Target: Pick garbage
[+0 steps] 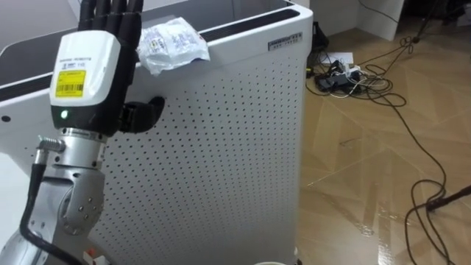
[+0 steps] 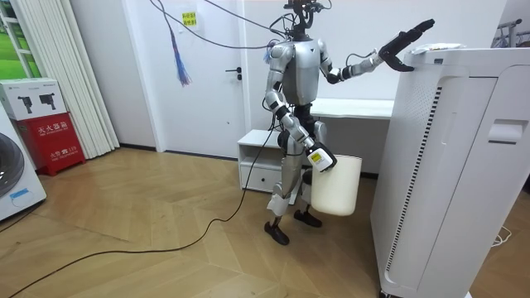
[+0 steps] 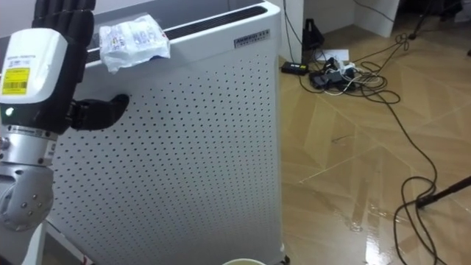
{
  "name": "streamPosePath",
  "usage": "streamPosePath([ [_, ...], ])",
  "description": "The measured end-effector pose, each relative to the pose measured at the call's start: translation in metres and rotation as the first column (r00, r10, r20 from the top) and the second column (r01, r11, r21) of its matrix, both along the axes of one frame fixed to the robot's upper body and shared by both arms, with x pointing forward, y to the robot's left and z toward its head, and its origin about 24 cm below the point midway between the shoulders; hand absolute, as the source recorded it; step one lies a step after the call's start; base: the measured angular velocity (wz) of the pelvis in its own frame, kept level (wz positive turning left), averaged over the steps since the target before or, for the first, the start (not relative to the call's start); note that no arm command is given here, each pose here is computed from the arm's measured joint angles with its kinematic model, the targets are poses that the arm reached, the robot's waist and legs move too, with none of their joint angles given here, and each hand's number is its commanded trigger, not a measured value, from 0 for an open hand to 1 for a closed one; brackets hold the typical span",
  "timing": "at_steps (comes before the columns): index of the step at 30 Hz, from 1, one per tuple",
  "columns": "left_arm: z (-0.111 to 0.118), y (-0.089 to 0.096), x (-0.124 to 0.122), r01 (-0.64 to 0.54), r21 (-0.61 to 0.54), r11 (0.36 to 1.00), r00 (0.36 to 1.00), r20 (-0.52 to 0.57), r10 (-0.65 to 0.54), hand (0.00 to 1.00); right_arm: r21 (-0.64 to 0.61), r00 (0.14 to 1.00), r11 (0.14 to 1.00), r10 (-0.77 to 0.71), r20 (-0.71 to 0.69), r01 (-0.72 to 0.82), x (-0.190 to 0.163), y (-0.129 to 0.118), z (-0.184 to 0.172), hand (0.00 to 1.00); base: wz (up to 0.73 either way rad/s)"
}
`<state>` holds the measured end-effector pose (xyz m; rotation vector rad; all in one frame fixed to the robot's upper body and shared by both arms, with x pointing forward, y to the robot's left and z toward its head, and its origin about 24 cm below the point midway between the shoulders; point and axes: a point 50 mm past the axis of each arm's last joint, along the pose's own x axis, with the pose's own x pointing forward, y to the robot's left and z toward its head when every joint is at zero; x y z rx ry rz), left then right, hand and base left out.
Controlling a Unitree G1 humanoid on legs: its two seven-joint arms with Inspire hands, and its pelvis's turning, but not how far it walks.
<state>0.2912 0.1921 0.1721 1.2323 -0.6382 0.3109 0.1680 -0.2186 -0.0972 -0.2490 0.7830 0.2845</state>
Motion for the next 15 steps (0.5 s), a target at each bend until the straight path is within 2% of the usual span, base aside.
streamPosePath([
  [8,0.0000,0.0004,0.0021,-0.005,0.005,1.000,1.000,-0.030,0.006,0.00,-0.002,1.000,1.000,-0.004,-0.012,0.004,-0.0008,0.0001,-0.0010,1.00,0.00],
  [9,0.0001,0.0005,0.0025,-0.007,0.006,1.000,0.999,-0.036,0.007,0.34,-0.003,1.000,1.000,-0.005,-0.015,0.005,-0.0010,-0.0001,-0.0012,1.00,0.00],
  [10,0.0000,0.0005,0.0026,-0.008,0.006,1.000,0.999,-0.038,0.008,0.61,-0.003,1.000,1.000,-0.005,-0.016,0.005,-0.0011,-0.0001,-0.0012,1.00,0.00],
  [11,-0.0001,0.0006,0.0027,-0.008,0.007,1.000,0.999,-0.041,0.008,0.95,-0.003,1.000,1.000,-0.005,-0.017,0.005,-0.0011,-0.0001,-0.0013,1.00,0.00],
  [12,-0.0002,0.0007,0.0028,-0.009,0.007,1.000,0.999,-0.043,0.009,1.00,-0.003,1.000,1.000,-0.005,-0.017,0.005,-0.0011,-0.0001,-0.0013,1.00,0.00],
  [15,-0.0001,0.0014,0.0030,-0.009,0.016,1.000,0.999,-0.053,0.010,1.00,-0.006,1.000,1.000,-0.006,-0.015,0.006,-0.0007,-0.0007,-0.0010,1.00,0.00],
])
